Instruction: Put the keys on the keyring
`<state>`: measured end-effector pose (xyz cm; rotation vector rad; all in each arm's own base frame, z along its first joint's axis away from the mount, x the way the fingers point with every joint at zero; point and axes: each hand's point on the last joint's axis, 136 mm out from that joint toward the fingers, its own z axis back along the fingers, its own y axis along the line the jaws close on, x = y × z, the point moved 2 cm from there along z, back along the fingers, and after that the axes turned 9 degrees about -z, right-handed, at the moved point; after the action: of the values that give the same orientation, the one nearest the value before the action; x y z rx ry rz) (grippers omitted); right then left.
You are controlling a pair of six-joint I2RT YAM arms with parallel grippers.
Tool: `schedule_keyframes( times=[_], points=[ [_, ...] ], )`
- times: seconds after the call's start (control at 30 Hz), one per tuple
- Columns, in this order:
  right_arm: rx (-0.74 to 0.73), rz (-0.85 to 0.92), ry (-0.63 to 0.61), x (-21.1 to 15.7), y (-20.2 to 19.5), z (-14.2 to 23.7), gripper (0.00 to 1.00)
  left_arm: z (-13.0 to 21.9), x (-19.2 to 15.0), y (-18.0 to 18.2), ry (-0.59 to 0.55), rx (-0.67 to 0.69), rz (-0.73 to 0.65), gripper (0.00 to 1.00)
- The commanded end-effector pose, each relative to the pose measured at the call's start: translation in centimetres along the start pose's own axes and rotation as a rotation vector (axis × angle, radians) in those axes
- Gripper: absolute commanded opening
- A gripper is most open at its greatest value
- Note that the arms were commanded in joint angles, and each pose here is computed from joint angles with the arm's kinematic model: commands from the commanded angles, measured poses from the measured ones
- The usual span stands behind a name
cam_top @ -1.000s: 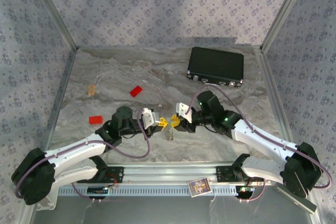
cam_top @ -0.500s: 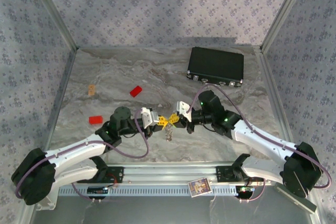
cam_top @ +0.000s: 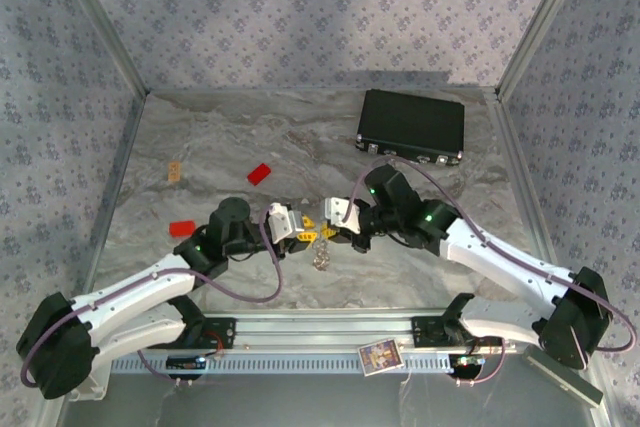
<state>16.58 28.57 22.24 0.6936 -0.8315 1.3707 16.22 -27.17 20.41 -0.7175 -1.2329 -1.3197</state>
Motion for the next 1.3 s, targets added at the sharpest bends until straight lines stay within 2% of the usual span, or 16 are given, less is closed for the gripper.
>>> schedule_keyframes(
  times=[0.0, 0.2, 0.37, 0.4, 0.43, 0.5, 0.53, 0.7, 0.87, 1.07, 1.27],
  points=[
    [-0.004, 0.051, 0.055, 0.3, 0.0, 0.2, 0.0, -0.1, 0.9, 0.0, -0.001, -0.02, -0.028, 0.22],
    [0.021, 0.083, 0.036, 1.6, 0.4, -0.5, 0.0, -0.4, 1.5, -0.1, -0.01, -0.048, -0.037, 0.2],
    [0.033, 0.077, 0.041, 1.6, 0.5, -1.1, 0.0, -0.3, 1.6, -0.1, -0.004, -0.059, -0.049, 0.0],
    [0.021, 0.073, 0.051, 1.3, 0.4, -1.1, 0.0, -0.2, 1.6, -0.2, -0.004, -0.059, -0.052, 0.0],
    [0.006, 0.061, 0.051, 1.1, 0.2, -0.9, 0.05, -0.1, 1.6, -0.2, -0.006, -0.056, -0.052, 0.0],
    [-0.022, 0.029, 0.027, 0.8, -0.2, -0.2, 0.26, 0.0, 1.6, -0.3, -0.009, -0.054, -0.052, 0.0],
    [-0.037, 0.008, 0.01, 0.7, -0.4, 0.3, 0.31, 0.1, 1.5, -0.4, -0.011, -0.054, -0.048, 0.0],
    [-0.091, -0.081, -0.038, -0.8, -0.6, 1.8, 0.42, 0.1, 1.4, -0.5, -0.05, -0.041, -0.021, 0.0],
    [-0.079, -0.151, -0.029, -2.8, -0.2, 0.9, 0.44, -0.1, 1.3, -0.8, -0.078, -0.054, -0.009, 0.0],
    [-0.067, -0.158, -0.055, -3.0, -0.5, -0.2, 0.44, -0.1, 1.3, -1.4, -0.096, -0.087, -0.031, 0.0],
    [0.017, -0.164, -0.075, -2.4, 0.3, -0.9, 0.38, -0.1, 1.4, -1.4, -0.103, -0.093, -0.036, 0.0]
  ],
)
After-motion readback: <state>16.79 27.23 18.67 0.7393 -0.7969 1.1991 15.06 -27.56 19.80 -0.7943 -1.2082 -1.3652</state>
